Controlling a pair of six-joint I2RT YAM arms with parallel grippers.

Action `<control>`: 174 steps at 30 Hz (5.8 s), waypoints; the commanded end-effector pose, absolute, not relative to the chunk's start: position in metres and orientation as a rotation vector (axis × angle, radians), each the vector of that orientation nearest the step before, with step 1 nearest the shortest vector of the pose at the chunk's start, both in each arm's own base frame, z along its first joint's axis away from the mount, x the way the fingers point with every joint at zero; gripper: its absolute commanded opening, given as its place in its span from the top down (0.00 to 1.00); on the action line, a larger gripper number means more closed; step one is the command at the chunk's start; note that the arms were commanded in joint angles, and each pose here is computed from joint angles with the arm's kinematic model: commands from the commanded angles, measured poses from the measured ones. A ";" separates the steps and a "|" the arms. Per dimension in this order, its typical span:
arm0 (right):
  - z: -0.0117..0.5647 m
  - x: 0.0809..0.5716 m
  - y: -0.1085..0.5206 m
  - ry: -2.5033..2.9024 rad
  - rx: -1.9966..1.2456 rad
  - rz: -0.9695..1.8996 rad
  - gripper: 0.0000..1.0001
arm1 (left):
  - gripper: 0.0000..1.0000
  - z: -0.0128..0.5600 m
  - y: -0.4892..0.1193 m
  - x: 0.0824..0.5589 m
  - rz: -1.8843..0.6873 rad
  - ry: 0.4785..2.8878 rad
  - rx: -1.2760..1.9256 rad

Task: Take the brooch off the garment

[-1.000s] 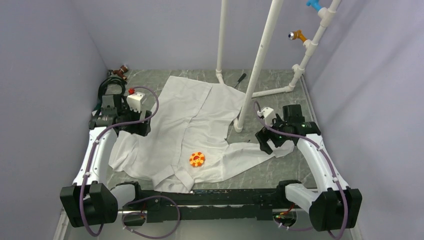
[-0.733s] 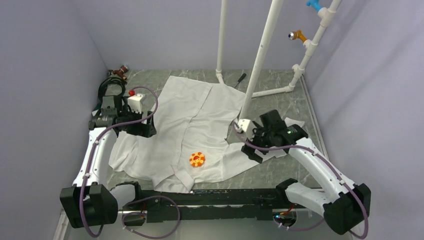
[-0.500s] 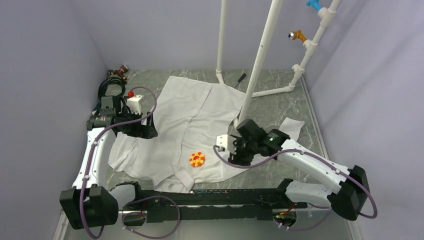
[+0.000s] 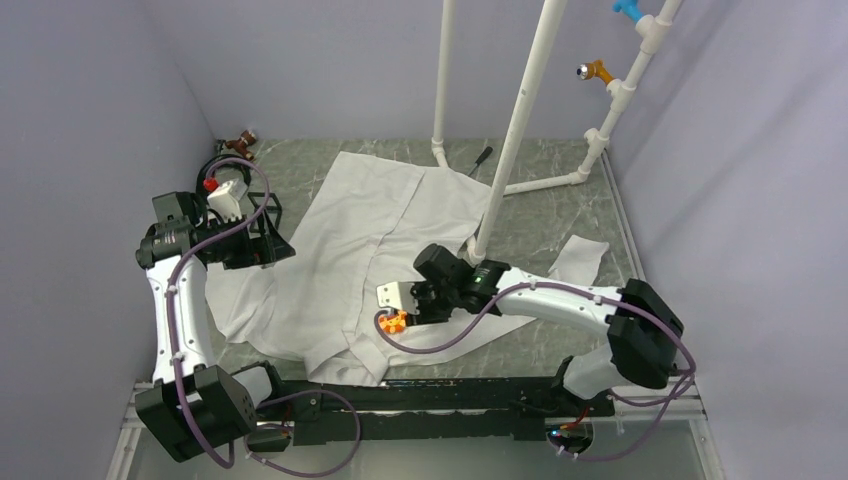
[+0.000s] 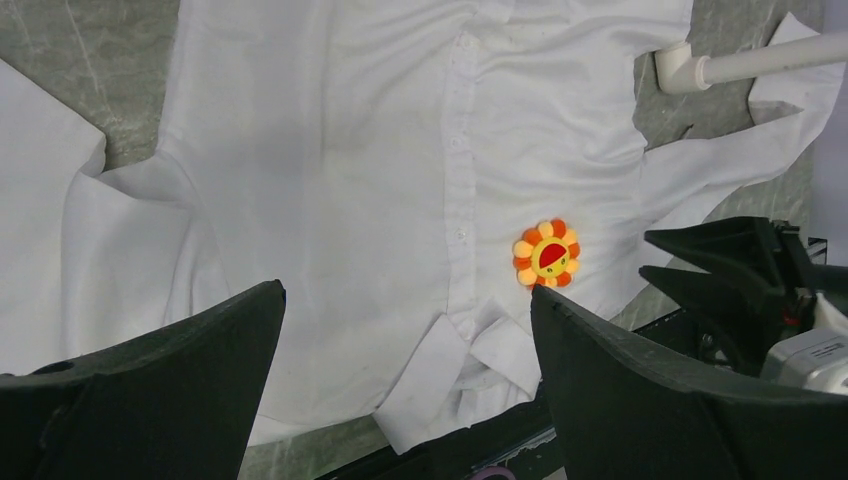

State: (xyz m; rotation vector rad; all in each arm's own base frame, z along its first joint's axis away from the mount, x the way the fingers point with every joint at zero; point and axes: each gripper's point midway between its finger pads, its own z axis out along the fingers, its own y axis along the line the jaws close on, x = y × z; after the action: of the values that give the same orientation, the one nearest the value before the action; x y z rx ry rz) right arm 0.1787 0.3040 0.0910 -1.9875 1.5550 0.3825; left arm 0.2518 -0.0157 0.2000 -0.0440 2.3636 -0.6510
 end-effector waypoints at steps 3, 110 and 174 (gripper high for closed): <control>0.103 0.169 0.360 1.379 -1.963 0.493 0.58 | 0.01 0.214 -0.017 0.254 -0.663 2.308 -0.070; 0.032 0.200 0.332 2.349 -1.480 1.058 1.00 | 0.48 0.139 -0.155 0.227 -1.100 1.985 0.366; 0.104 0.217 0.317 1.769 -1.346 1.056 1.00 | 0.31 0.061 -0.261 0.219 -1.516 1.951 0.751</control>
State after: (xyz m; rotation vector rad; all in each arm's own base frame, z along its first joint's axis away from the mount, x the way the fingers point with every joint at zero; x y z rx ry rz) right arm 0.2136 0.3077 0.0788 -1.2975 1.9452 1.0464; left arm 0.2105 -0.2550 0.0506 0.6545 2.0673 -1.5223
